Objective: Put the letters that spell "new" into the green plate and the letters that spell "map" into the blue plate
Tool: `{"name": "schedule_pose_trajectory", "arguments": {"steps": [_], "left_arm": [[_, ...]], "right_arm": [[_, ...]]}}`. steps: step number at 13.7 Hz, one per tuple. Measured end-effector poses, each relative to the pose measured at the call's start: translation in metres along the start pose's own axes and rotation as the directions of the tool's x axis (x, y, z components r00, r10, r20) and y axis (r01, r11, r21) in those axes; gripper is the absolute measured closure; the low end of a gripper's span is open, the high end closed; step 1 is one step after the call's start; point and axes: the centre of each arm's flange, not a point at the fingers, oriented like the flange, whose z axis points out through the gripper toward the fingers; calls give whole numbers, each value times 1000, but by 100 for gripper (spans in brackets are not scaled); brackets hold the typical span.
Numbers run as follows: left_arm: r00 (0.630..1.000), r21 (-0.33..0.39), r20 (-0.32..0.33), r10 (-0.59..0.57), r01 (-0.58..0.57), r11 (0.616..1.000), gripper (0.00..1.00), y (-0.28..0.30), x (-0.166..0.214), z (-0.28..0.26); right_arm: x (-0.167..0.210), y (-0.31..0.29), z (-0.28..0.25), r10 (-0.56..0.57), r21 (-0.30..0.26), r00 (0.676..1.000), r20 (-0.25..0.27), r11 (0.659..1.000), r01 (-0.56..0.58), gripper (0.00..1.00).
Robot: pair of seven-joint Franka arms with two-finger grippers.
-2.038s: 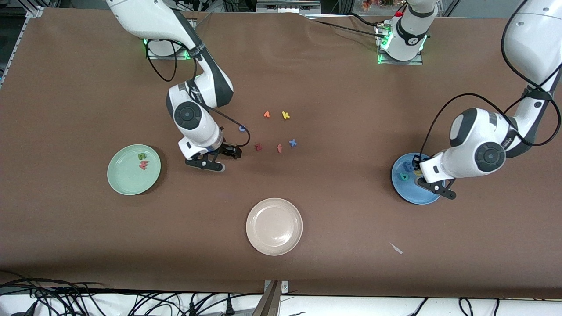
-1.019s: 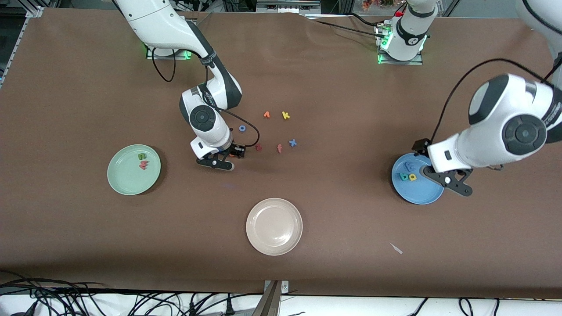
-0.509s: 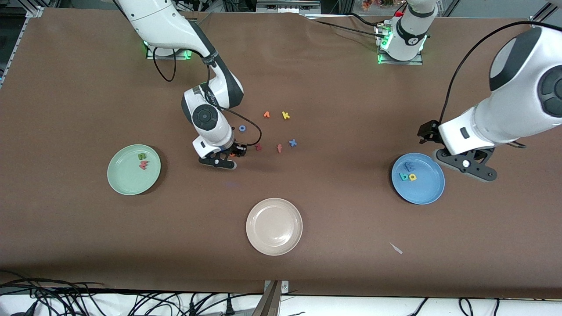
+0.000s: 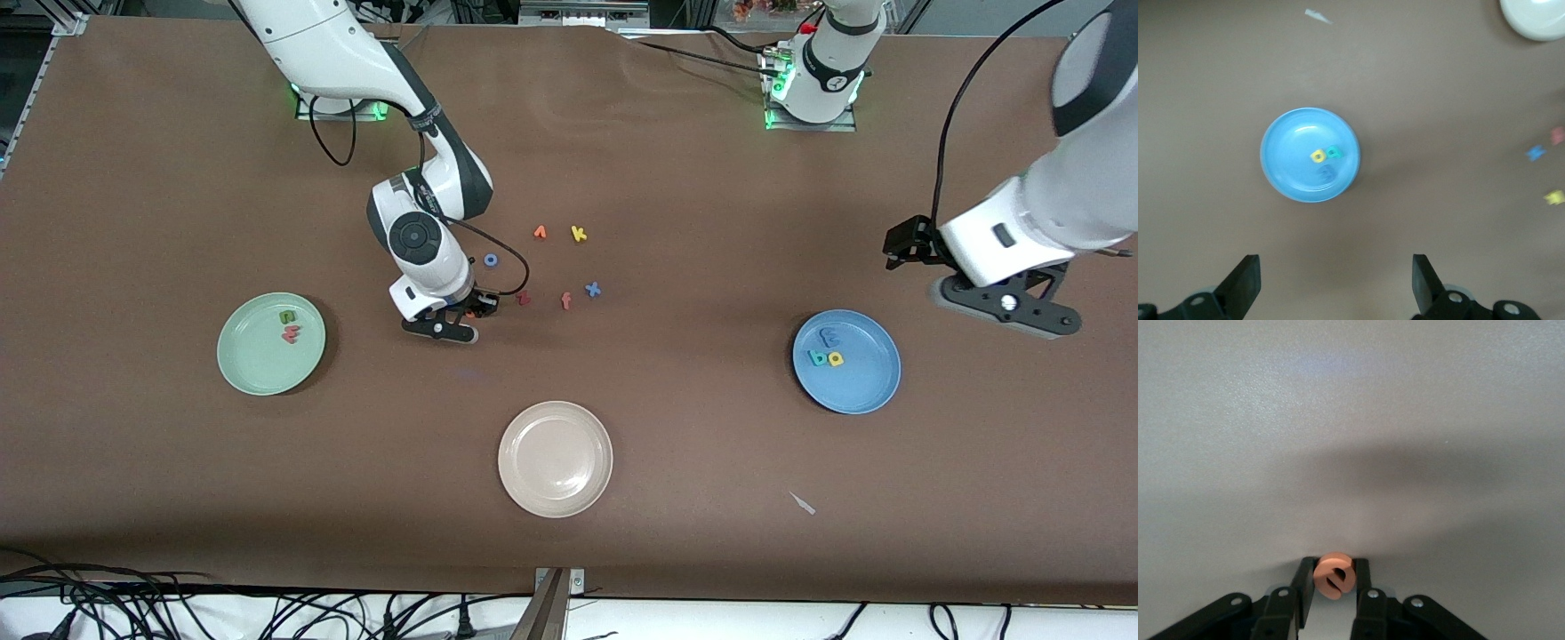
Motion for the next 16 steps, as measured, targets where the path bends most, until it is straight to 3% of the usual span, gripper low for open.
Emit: {"name": "schedule_pose_trajectory", "arguments": {"steps": [2,6,10,16], "left_arm": [[993,-85,-53,-108,103,991,0,-28,-9,-11],[982,-42,-113,-154,150,988,0,-18,-60,-38],[977,-11,-156,-145,146,989,0,3,-96,-37],[981,-8,-138,-133,133,991,0,6,-92,-22]], "right_arm": [[2,-2,-3,-2,5,1000,-5,1000,2,71],[26,16,-34,-100,-45,994,37,994,102,71],[64,116,-83,-297,-86,950,92,949,305,71],[91,265,-91,-455,-96,881,125,879,468,71]]}}
